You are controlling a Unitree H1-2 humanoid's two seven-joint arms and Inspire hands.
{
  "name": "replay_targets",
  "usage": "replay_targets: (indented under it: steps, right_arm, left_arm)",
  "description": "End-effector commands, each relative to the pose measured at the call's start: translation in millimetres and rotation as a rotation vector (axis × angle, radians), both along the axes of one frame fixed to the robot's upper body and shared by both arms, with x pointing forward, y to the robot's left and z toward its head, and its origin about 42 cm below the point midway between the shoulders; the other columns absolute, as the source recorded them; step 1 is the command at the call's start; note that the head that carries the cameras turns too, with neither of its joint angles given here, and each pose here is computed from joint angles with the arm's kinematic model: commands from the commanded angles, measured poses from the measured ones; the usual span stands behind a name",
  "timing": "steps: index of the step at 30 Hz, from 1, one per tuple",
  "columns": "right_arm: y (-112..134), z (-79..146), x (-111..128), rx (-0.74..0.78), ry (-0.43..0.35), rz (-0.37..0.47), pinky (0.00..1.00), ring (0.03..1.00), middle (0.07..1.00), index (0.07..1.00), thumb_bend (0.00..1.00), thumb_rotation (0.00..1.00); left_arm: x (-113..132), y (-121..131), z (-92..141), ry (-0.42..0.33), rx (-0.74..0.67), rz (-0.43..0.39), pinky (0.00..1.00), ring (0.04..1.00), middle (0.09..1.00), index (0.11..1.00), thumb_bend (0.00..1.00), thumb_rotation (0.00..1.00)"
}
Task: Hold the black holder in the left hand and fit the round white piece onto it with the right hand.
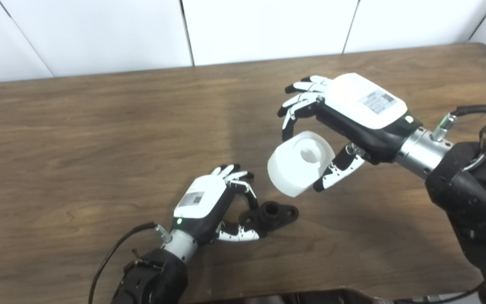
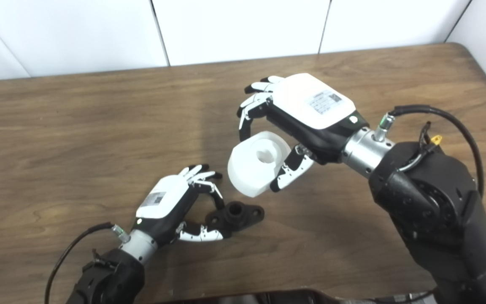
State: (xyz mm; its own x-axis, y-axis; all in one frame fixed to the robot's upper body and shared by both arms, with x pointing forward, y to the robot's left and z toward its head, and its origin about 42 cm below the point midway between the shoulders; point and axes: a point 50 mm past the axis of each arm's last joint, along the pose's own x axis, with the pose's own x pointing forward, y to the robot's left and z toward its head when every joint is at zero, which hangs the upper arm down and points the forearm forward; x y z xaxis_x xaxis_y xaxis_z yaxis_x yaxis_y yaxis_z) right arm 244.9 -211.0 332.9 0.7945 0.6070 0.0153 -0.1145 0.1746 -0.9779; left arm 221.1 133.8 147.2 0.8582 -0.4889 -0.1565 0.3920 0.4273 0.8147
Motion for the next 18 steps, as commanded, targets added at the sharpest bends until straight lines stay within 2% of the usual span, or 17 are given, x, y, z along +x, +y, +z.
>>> replay_targets:
  steps: [1, 10, 18]
  right_arm:
    - [2.2, 11.1, -3.9, 0.0, -0.066, 0.029, 0.91, 0.896, 0.763, 0.482, 0.52, 0.14]
    - [8.6, 9.5, -10.5, -0.02, -0.027, 0.071, 0.9, 0.897, 0.769, 0.482, 0.52, 0.14]
    - [12.6, -1.2, -9.8, -0.032, 0.005, 0.093, 0.89, 0.894, 0.763, 0.483, 0.52, 0.13]
  left_arm:
    - [-3.0, 1.1, -10.3, 0.089, 0.027, -0.006, 0.97, 0.967, 0.871, 0.492, 0.51, 0.06]
    - [0.7, 0.0, -7.7, 0.089, 0.041, -0.009, 0.96, 0.968, 0.873, 0.492, 0.51, 0.06]
    - [1.5, -0.1, -5.6, 0.091, 0.037, -0.009, 0.96, 0.97, 0.873, 0.492, 0.51, 0.06]
